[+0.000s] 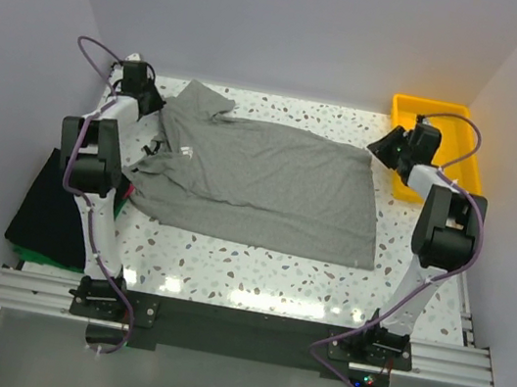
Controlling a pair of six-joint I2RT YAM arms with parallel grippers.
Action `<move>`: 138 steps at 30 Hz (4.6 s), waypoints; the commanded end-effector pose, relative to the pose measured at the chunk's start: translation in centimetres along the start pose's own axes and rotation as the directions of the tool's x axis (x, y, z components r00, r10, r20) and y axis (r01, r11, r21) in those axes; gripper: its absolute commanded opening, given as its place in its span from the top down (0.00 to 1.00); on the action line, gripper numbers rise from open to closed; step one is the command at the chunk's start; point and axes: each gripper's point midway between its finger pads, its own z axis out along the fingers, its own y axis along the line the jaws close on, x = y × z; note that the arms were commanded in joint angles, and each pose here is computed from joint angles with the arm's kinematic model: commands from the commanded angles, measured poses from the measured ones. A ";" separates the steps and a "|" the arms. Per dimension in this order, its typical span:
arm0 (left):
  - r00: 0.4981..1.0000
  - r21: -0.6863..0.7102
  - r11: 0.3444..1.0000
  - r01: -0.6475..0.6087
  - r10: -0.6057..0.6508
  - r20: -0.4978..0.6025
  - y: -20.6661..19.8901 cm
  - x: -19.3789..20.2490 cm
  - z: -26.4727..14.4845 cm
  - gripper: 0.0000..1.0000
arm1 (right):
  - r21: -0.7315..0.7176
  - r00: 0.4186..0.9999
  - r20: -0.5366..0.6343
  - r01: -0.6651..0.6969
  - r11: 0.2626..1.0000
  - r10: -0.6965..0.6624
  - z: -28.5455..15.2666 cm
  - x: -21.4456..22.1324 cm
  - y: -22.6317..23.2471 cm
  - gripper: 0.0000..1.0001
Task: Fold and stack the t-shirts
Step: Fold the tshirt
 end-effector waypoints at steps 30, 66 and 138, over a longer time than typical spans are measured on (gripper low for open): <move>0.994 0.166 0.986 0.012 -0.029 0.102 -3.5 -4.5 -1.8 0.93 | 0.142 0.992 -0.097 0.090 0.986 -0.077 6.5 -1.5 1.0 0.84; 0.974 -0.049 0.994 -0.094 0.102 0.201 -6.3 -9.0 -4.8 0.46 | 0.139 0.989 -0.098 0.121 0.983 -0.108 3.5 -2.4 1.0 0.69; 0.928 0.093 0.946 -0.310 0.280 0.246 -12.5 -4.9 0.6 0.94 | 0.215 0.979 -0.191 0.118 0.970 -0.076 4.6 1.3 -2.3 0.61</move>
